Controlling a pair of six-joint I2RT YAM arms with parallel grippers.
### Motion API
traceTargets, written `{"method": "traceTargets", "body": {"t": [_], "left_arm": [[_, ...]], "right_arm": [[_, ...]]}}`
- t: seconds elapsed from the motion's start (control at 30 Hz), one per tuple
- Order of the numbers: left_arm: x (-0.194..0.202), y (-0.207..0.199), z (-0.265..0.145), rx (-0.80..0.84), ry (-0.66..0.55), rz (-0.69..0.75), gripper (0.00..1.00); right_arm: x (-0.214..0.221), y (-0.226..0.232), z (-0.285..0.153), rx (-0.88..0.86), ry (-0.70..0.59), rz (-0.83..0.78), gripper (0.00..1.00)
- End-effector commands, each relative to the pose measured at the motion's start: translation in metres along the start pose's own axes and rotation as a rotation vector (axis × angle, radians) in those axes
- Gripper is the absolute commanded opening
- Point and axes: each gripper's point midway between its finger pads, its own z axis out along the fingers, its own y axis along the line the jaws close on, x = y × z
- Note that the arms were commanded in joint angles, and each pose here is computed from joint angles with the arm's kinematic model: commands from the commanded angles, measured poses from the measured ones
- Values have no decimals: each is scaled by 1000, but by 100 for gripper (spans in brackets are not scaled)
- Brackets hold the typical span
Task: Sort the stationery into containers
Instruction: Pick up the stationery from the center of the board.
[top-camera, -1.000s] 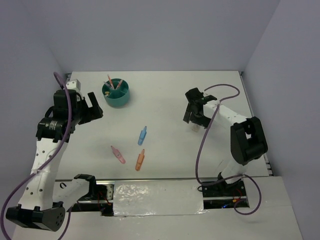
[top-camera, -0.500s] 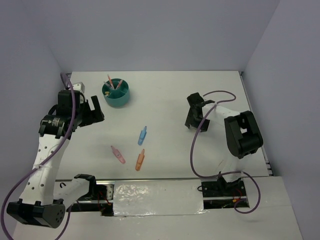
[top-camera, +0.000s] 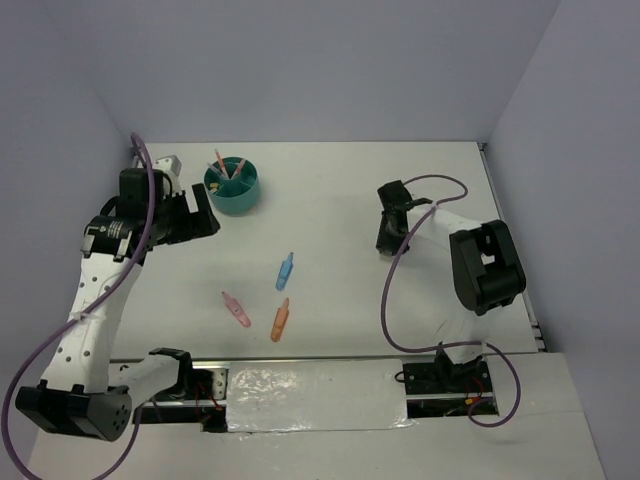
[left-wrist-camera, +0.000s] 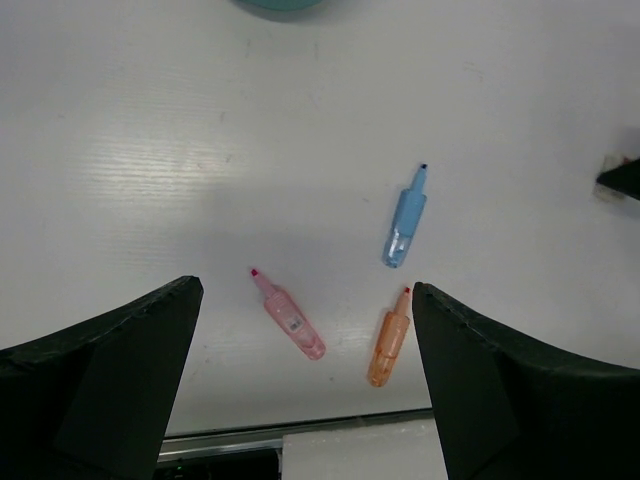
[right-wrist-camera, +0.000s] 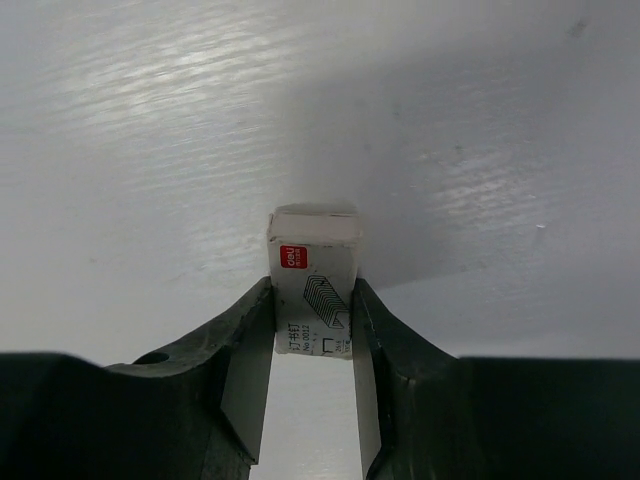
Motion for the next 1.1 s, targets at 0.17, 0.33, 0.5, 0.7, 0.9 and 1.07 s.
{"method": "traceTargets", "body": {"t": [0.17,0.33,0.5,0.7,0.9,1.07], "left_arm": [[-12,-84,4,405,103,-38,99],[-23,-143,2,592,147,-153,99],[-35,-178,-4,689,150,-200,97],[-22,-189,15,651,207,-188,88],[-18,-197,21,649,222,-184,73],[-18,-196,26,638,228,-174,51]], "right_arm": [[-17,133,-147,-741,-257,-318,13],[20,206,-232,-1033,-280,-580,14],[22,235,-268,-1102,-294,-617,15],[15,247,-288,-1116,-326,-609,16],[7,252,-291,-1096,-336,-595,16],[0,252,-288,-1064,-345,-570,17]]}}
